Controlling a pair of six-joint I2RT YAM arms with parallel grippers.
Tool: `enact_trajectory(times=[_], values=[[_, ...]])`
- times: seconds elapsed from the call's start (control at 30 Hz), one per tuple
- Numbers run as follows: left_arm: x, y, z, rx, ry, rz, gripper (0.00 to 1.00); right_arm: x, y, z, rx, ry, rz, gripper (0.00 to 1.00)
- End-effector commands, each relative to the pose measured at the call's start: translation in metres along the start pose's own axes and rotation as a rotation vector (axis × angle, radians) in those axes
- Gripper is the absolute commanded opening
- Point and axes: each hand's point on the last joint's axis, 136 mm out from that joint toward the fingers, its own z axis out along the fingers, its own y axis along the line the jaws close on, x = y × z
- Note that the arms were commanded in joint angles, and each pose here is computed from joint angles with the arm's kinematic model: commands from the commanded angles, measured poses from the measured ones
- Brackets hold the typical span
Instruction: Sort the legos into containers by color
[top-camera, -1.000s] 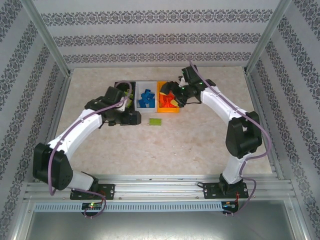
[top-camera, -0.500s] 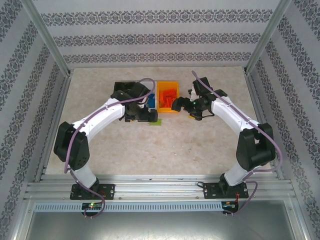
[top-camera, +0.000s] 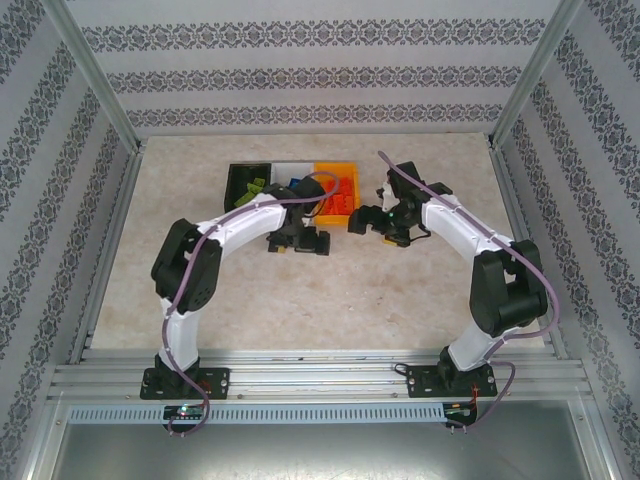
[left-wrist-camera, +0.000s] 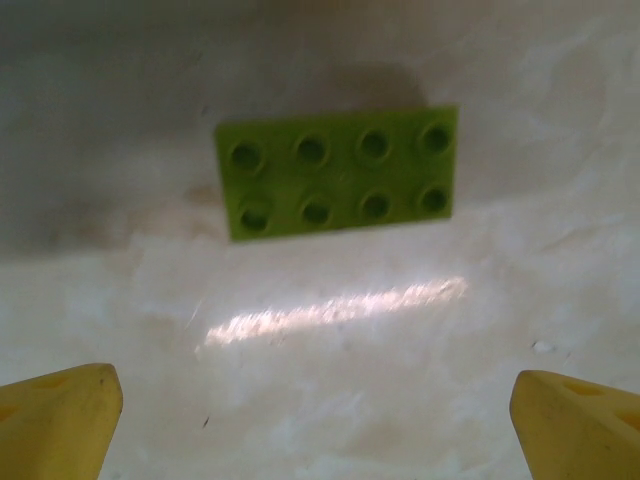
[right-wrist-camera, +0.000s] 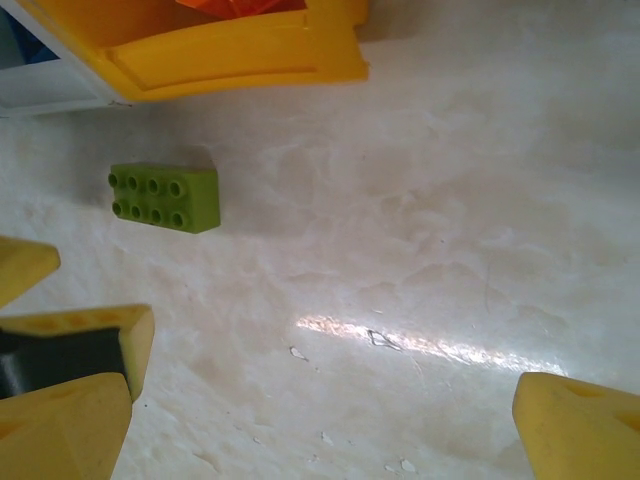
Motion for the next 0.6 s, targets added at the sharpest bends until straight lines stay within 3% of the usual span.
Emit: enact_trajectory(times=[0.0,0.13,0.27,0.57], values=[[-0.008,-0.003,-0.002,-0.034,-0.004,0.068,1.0,-0.002,-0.002,-0.005,0.005,-0.012,-0.026,0.98],[-0.011,-0.005,0.007,-0.04,0.011,0.056,1.0,-0.004,-0.014,-0.008,0.064,0.031,-0.034,0.98],[-0.013,-0.003,0.015,-0.06,0.026,0.076,1.0,-0.008,-0.014,-0.014,0.023,-0.018,0.008,0.98],[-0.025,-0.002,0.033,-0.087,0.019,0.072,0.97,0.004,-0.023,-0.011,0.029,0.014,0.016,0.98]])
